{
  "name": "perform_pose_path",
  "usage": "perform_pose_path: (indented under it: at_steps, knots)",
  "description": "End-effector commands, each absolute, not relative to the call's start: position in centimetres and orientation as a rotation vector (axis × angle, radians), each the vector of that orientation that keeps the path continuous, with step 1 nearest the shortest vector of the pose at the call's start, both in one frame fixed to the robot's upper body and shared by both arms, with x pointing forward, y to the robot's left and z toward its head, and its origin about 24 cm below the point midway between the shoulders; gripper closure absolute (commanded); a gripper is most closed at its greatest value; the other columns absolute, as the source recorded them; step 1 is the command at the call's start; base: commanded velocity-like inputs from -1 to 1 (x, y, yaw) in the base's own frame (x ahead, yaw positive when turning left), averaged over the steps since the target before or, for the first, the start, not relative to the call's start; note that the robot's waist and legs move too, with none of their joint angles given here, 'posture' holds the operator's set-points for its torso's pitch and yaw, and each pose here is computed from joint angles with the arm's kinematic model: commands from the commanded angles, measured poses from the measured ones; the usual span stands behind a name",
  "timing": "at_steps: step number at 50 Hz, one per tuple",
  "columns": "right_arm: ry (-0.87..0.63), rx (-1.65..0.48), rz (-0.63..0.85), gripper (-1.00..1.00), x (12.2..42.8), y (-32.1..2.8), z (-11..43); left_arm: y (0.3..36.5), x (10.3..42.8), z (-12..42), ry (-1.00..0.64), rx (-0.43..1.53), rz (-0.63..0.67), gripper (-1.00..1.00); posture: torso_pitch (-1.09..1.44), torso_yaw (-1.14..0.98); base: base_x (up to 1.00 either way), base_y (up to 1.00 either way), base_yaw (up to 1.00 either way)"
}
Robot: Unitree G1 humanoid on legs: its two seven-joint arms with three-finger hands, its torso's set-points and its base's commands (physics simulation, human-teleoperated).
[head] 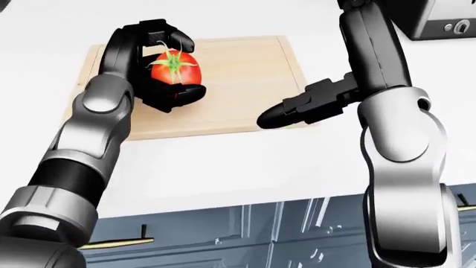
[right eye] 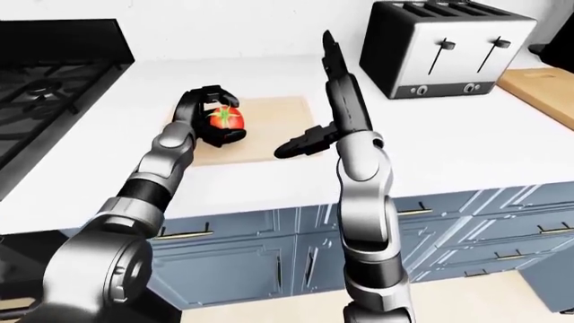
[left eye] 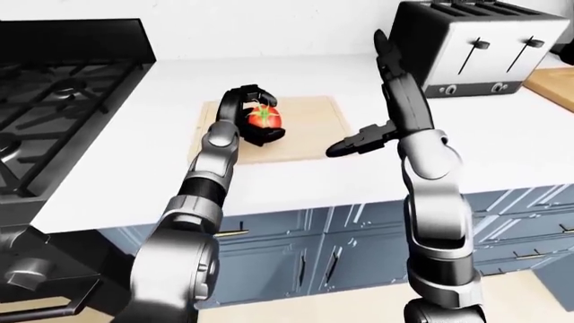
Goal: Place the garlic and the tomato on separate cutting boards.
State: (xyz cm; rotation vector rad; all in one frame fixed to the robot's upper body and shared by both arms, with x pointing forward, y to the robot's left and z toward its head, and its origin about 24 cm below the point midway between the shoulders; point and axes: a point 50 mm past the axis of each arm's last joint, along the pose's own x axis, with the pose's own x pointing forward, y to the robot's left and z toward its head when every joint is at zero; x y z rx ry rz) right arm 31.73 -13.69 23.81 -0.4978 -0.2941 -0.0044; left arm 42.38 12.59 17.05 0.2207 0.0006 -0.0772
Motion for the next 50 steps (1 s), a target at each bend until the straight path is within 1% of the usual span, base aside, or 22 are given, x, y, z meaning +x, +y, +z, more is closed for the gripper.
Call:
perform_pose_path:
  at_steps: [1, 2, 3, 4, 5, 6, 7, 13, 22, 25, 26, 27, 28, 29, 32, 34, 40, 50]
  knots:
    - [-0.382, -0.503, -0.022, -1.0, 31.2, -13.6, 25.5, 12.2, 42.6, 20.4, -0.124, 0.219, -0.076, 0.57, 0.0, 0.0, 0.0, 0.0, 0.0]
    - [-0.382, -0.503, -0.02, -1.0, 31.2, -13.5, 25.5, 12.2, 42.6, 20.4, -0.125, 0.219, -0.078, 0.49, 0.0, 0.0, 0.0, 0.0, 0.0]
    - [-0.382, -0.503, -0.02, -1.0, 31.2, -13.5, 25.6, 12.2, 42.6, 20.4, -0.125, 0.218, -0.078, 0.48, 0.0, 0.0, 0.0, 0.0, 0.0]
    - [-0.382, -0.502, -0.021, -1.0, 31.2, -13.5, 25.6, 12.2, 42.6, 20.4, -0.126, 0.22, -0.078, 0.4, 0.0, 0.0, 0.0, 0.0, 0.0]
    - [-0.383, -0.503, -0.019, -1.0, 31.1, -13.4, 25.7, 12.2, 42.6, 20.5, -0.127, 0.218, -0.078, 0.09, 0.0, 0.0, 0.0, 0.0, 0.0]
    - [-0.383, -0.502, -0.018, -1.0, 31.1, -13.4, 25.7, 12.2, 42.6, 20.4, -0.127, 0.221, -0.079, 0.07, 0.0, 0.0, 0.0, 0.0, 0.0]
    - [-0.383, -0.502, -0.019, -1.0, 31.1, -13.4, 25.7, 12.2, 42.6, 20.4, -0.127, 0.222, -0.079, -0.07, 0.0, 0.0, 0.0, 0.0, 0.0]
    - [-0.382, -0.5, -0.019, -1.0, 31.3, -13.4, 25.6, 12.2, 42.6, 20.2, -0.122, 0.221, -0.077, -0.22, 0.0, 0.0, 0.0, 0.0, 0.0]
    - [-0.381, -0.499, -0.02, -1.0, 31.3, -13.5, 25.5, 12.1, 42.6, 20.1, -0.122, 0.227, -0.083, -0.24, 0.0, 0.0, 0.0, 0.0, 0.0]
    - [-0.382, -0.498, -0.021, -1.0, 31.3, -13.6, 25.6, 12.0, 42.6, 20.4, -0.126, 0.229, -0.083, -0.32, 0.0, 0.0, 0.0, 0.0, 0.0]
    - [-0.382, -0.498, -0.02, -1.0, 31.3, -13.6, 25.5, 12.0, 42.6, 20.7, -0.131, 0.229, -0.086, -0.47, 0.0, 0.0, 0.0, 0.0, 0.0]
    - [-0.382, -0.498, -0.02, -1.0, 31.3, -13.6, 25.4, 12.0, 42.6, 20.9, -0.133, 0.228, -0.086, -0.55, 0.0, 0.0, 0.0, 0.0, 0.0]
    - [-0.382, -0.497, -0.019, -1.0, 31.3, -13.5, 25.5, 11.9, 42.5, 21.0, -0.136, 0.229, -0.09, -0.58, 0.0, 0.0, 0.0, 0.0, 0.0]
    - [-0.383, -0.496, -0.018, -1.0, 31.3, -13.5, 25.5, 11.8, 42.5, 21.4, -0.143, 0.229, -0.09, -0.7, 0.0, 0.0, 0.0, 0.0, 0.0]
    - [-0.384, -0.499, -0.014, -1.0, 31.1, -13.4, 25.7, 11.7, 42.4, 21.9, -0.154, 0.228, -0.093, -0.75, 0.0, 0.0, 0.0, 0.0, 0.0]
    - [-0.385, -0.499, -0.013, -1.0, 31.1, -13.4, 25.8, 11.7, 42.4, 22.3, -0.162, 0.225, -0.094, -0.83, 0.0, 0.0, 0.0, 0.0, 0.0]
    - [-0.387, -0.501, -0.01, -1.0, 31.0, -13.3, 26.0, 11.8, 41.8, 24.2, -0.196, 0.215, -0.099, -0.82, 0.0, 0.0, 0.0, 0.0, 0.0]
    - [-0.398, -0.505, -0.012, -1.0, 30.7, -13.2, 26.6, 11.6, 39.2, 28.1, -0.284, 0.203, -0.121, -0.85, 0.0, 0.0, 0.0, 0.0, 0.0]
